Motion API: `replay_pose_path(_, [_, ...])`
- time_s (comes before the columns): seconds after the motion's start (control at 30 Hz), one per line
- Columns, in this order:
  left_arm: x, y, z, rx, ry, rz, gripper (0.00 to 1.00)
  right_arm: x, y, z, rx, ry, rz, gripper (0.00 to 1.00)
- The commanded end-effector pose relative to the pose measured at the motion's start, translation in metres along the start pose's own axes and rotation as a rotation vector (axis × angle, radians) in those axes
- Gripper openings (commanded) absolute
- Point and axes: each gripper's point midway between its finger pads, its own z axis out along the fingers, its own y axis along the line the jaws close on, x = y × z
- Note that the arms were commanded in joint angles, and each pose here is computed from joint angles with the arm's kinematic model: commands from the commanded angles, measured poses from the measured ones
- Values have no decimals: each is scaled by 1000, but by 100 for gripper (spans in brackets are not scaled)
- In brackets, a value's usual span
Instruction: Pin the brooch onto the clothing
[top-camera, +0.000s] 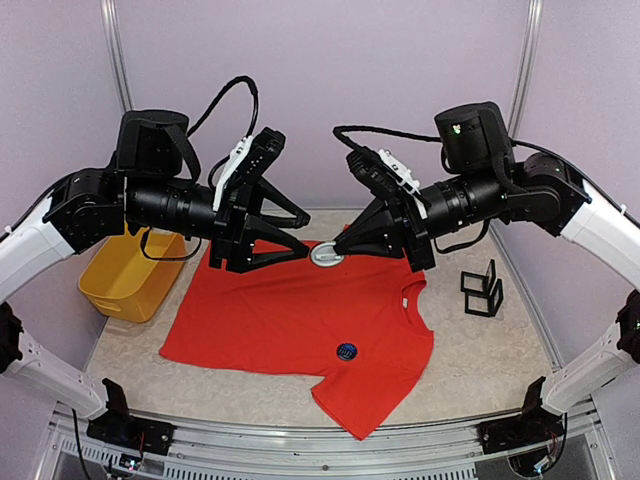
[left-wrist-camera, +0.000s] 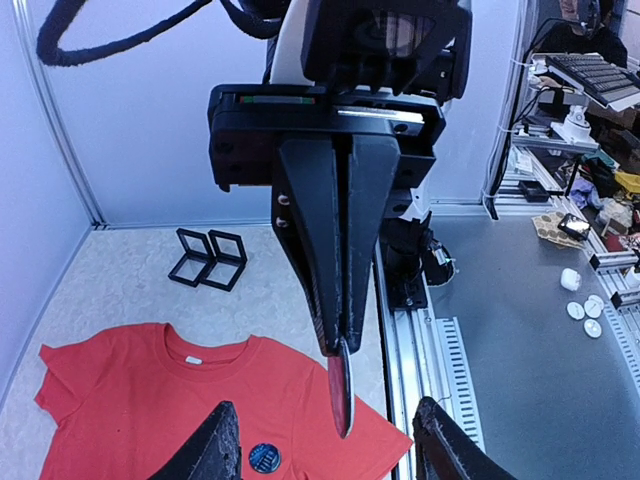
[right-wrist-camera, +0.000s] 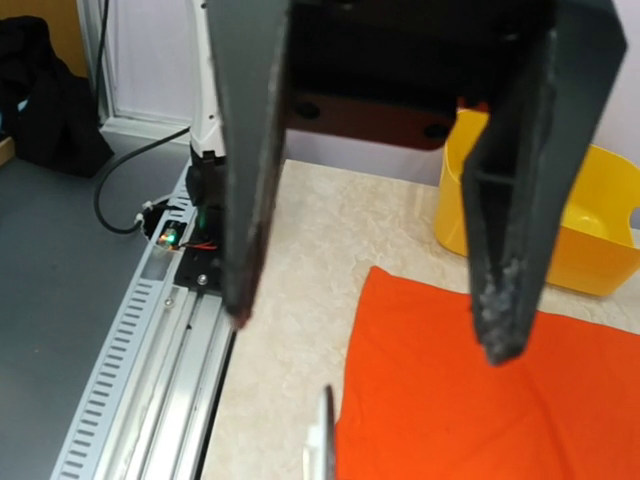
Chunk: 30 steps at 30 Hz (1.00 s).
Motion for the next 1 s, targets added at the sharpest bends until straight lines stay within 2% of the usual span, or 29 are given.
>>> replay_pose_path(0.0, [-9, -5, -1, 49, -27, -3, 53, -8, -1, -6, 23, -21, -23, 0])
replay_pose_path(0.27, [-9, 2, 11, 44, -16, -33, 27, -8, -1, -4, 18, -28, -24, 0])
replay_pose_path(0.47, [-1, 3, 17, 55, 11, -59, 19, -8, -3, -6, 35, -25, -29, 0])
replay_pose_path(0.6, [3, 7, 23, 44, 19, -75, 3, -8, -2, -4, 25, -26, -32, 0])
replay_pose_path(0.73, [4, 11, 25, 30, 24, -83, 0, -8, -2, -4, 24, -26, -33, 0])
replay_pose_path(0.97, [4, 20, 25, -34, -3, -93, 0, -17, -5, -13, 72, -66, -47, 0])
